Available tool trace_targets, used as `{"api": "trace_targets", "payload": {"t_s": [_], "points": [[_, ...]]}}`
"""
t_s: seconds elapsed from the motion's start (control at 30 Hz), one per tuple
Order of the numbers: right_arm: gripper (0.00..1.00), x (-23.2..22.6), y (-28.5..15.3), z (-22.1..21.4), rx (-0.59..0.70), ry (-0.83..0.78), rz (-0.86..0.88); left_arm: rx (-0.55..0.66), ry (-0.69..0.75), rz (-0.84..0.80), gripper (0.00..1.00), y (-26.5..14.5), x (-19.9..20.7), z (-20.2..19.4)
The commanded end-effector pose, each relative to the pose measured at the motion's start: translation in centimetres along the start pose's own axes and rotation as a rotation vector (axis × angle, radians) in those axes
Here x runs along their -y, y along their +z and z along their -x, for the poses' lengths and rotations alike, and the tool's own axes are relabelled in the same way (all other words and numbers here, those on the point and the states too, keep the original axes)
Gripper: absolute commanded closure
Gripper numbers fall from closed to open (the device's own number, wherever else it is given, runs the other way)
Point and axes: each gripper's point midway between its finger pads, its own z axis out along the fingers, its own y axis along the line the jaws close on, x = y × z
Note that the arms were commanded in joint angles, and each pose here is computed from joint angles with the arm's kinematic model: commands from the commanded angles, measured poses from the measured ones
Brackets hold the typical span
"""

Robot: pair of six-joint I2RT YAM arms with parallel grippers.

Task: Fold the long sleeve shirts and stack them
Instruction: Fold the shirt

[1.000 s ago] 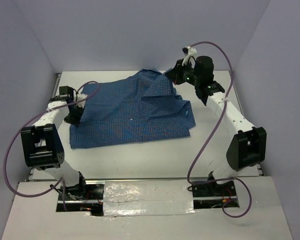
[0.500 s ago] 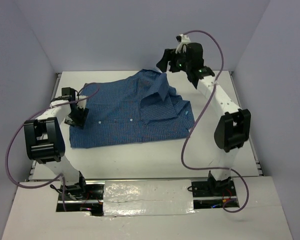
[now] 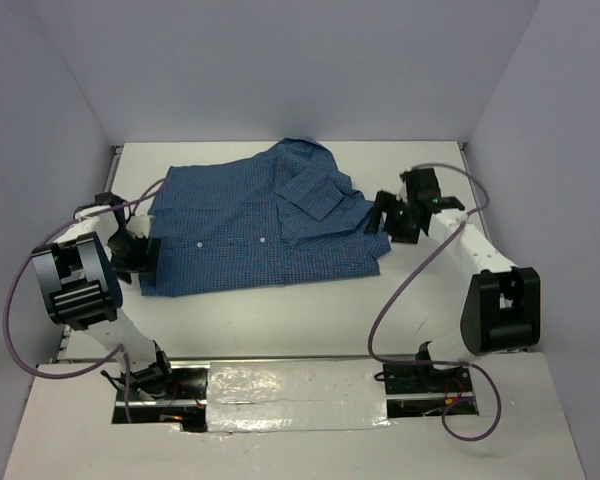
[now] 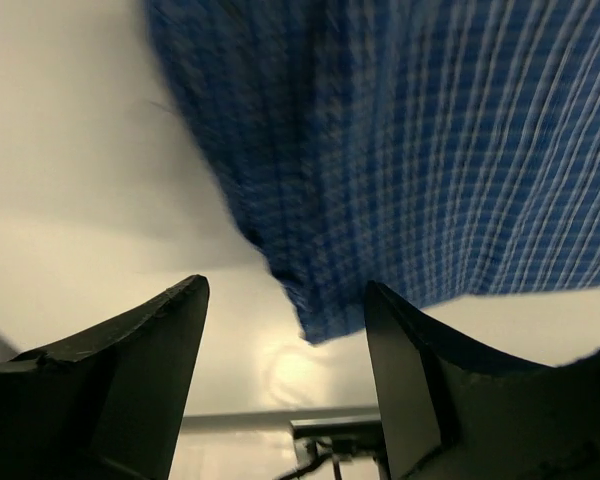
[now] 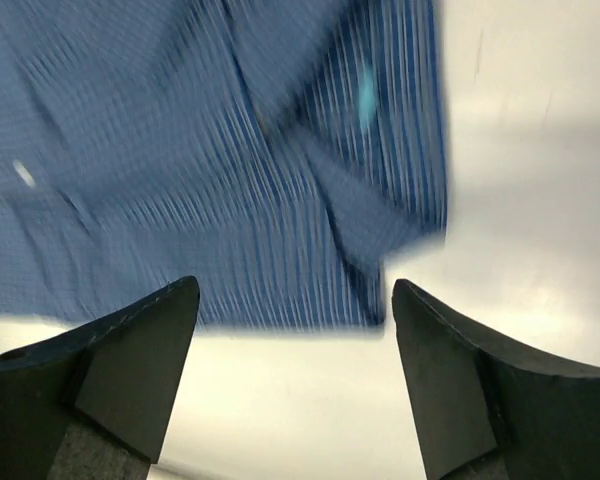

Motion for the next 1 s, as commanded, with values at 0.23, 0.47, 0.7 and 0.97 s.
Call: {"api": "trace_targets", "payload": {"t_s": [0.23,0.47,0.7,0.97], "points": [[0.17,1.2,4.3,-10.0,-0.19,0.156,0.069,-0.166,0.027,-0.14,0.2,3.3,2.7,-4.2],[0.23,0.9,6.7,-11.0,-0.242,0.187,0.107,-0.166,0.015,-0.251,0.21,4.3,4.6,-4.5],[0.78,0.6,6.6,-10.6,-0.206,0.2,0.121,-0.115,-0.01,-0.371,0.7,4.6,6.3,-2.6],[1.0,0.5,4.0,-12.3,-0.248,0.179,0.129,-0.051,-0.002,-0.377,1.0,3.4,6.6,-1.9]]}}
